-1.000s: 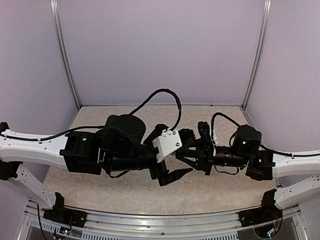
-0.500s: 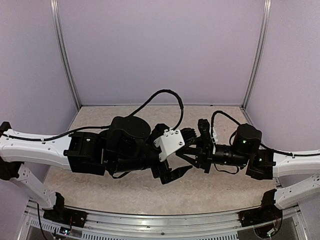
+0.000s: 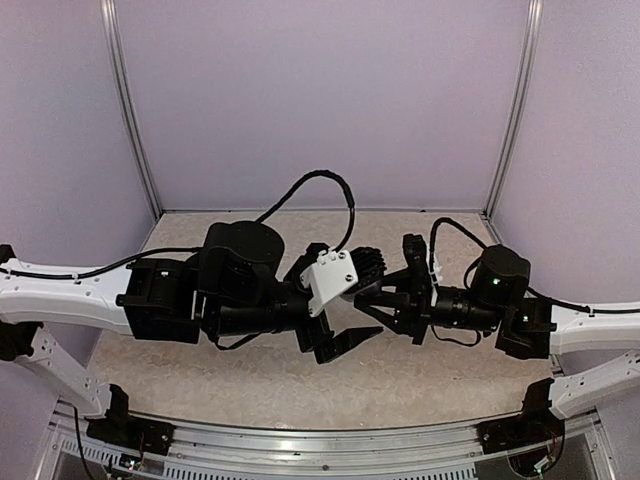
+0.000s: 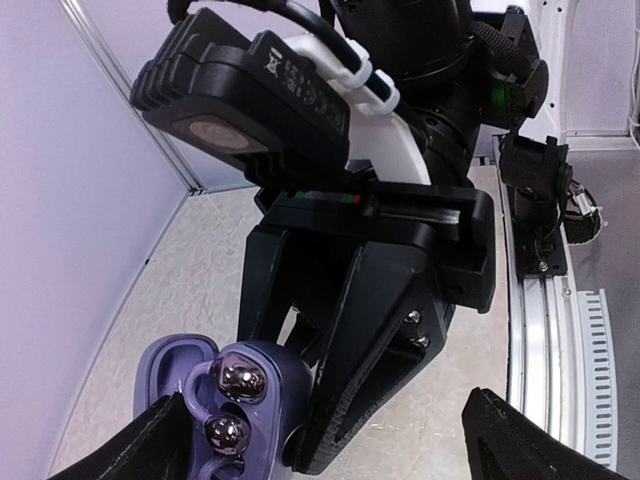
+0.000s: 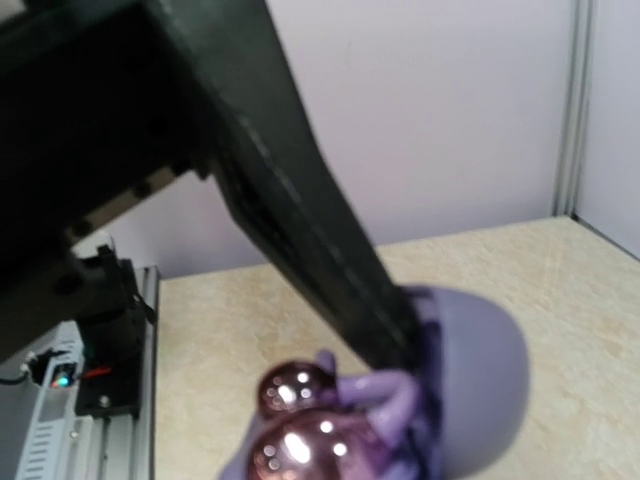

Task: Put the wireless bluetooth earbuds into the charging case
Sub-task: Adjust the right earbud in the right side groove of the charging case.

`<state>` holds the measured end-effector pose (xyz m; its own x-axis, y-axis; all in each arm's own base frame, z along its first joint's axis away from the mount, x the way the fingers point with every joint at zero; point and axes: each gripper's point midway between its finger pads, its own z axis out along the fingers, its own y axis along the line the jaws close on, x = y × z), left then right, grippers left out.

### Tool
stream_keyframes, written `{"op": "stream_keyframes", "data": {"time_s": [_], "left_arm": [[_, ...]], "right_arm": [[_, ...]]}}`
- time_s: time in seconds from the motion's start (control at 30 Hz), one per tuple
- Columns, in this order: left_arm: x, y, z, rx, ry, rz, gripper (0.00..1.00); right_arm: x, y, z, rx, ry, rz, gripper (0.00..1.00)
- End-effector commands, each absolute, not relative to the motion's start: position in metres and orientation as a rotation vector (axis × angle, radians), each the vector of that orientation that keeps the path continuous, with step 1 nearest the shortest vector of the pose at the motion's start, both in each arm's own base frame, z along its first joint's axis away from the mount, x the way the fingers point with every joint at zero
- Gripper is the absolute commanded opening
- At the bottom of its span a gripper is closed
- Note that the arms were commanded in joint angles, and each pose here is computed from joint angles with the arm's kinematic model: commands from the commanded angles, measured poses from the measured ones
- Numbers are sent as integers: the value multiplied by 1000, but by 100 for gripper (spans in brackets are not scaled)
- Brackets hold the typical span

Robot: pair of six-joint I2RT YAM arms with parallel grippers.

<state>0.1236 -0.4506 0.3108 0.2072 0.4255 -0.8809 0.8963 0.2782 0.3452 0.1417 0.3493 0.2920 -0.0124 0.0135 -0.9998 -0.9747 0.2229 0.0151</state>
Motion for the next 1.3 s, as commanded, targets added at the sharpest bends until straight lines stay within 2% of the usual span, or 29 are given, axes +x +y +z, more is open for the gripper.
{"op": "stream_keyframes", "data": {"time_s": [0.0,0.33,0.57,0.77,1.13,1.27], "left_arm": [[111,-448,329,1320,1340,-636,92],[111,-444,338,1307,1325,-685,84],[118,-436,353,1260,1344,-763,70],[123,-434,353,1241,1373,-792,63],[138,-434,364,1103,1496,-890,43],[140,-434,365,1069,1547,-945,39]], "right_arm": [[126,348,313,-1041,1195,1110,0],[120,351,309,-1068,1186,1146,0],[114,353,304,-1099,1181,1171,0],[114,351,306,-1092,1174,1169,0],[140,344,301,-994,1265,1033,0],[145,342,296,-1002,1284,979,0]]}}
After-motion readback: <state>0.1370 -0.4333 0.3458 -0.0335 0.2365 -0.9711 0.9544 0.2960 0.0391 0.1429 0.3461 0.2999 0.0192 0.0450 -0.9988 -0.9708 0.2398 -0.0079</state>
